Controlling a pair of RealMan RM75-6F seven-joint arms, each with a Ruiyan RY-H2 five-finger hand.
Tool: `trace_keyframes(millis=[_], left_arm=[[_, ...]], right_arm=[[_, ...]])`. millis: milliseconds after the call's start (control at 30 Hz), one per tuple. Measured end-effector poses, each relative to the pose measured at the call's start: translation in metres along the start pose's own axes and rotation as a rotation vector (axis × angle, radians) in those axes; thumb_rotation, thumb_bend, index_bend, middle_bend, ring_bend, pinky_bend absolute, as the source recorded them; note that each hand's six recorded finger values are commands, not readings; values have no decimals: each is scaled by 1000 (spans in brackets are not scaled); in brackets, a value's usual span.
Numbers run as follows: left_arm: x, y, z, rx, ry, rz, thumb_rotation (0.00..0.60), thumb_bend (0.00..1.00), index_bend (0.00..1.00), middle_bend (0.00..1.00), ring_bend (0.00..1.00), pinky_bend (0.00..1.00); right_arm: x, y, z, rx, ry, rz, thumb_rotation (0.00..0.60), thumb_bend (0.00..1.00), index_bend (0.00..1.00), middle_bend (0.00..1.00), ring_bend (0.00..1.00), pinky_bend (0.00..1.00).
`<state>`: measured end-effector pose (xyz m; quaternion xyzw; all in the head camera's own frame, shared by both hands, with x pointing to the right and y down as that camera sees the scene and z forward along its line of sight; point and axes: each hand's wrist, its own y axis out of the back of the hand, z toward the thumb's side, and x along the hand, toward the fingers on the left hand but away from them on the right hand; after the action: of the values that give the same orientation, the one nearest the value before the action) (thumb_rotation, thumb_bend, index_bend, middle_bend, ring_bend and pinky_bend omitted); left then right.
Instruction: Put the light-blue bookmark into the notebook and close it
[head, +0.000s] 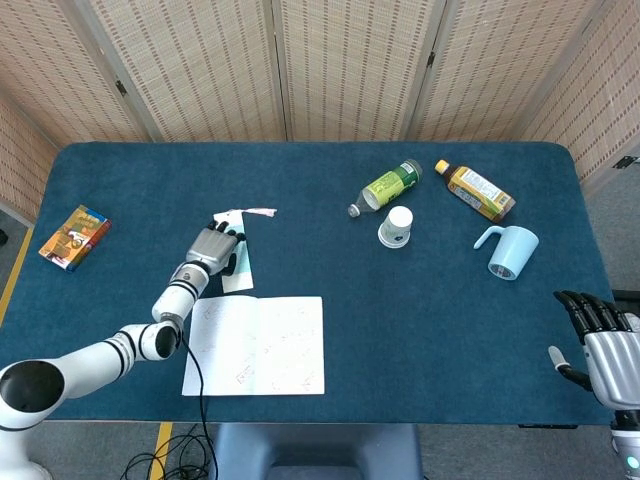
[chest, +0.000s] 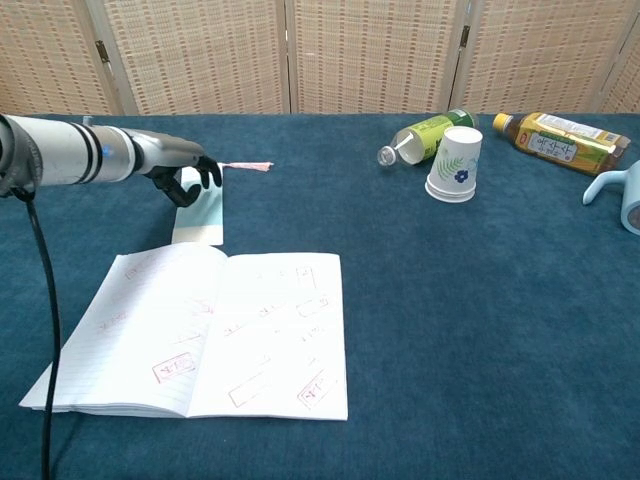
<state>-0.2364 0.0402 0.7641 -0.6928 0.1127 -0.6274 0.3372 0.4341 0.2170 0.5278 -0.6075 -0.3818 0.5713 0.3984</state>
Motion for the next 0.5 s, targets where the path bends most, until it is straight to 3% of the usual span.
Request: trace_keyframes(millis=[133, 267, 400, 500], left_arm=[[-12, -4, -13, 23, 22, -14, 440, 742, 201, 237, 49, 93], [-22, -4, -20, 42, 30, 8, 599, 729, 181, 237, 51, 93], [-31, -4, -24, 109, 2, 67, 600, 490, 131, 217, 51, 93], [-38, -5, -26, 152, -33, 119, 600, 380, 117, 191, 51, 93]], right_arm=[[0, 0, 2, -4, 7, -3, 600, 240, 136, 177, 140, 205], [1, 1, 3, -7, 16, -6, 600, 240, 136, 177, 141, 205], [0, 0, 5, -8, 23, -5, 600, 240, 136, 177, 141, 205], [0, 0, 7, -9, 28, -3, 600, 239, 136, 177, 141, 205]])
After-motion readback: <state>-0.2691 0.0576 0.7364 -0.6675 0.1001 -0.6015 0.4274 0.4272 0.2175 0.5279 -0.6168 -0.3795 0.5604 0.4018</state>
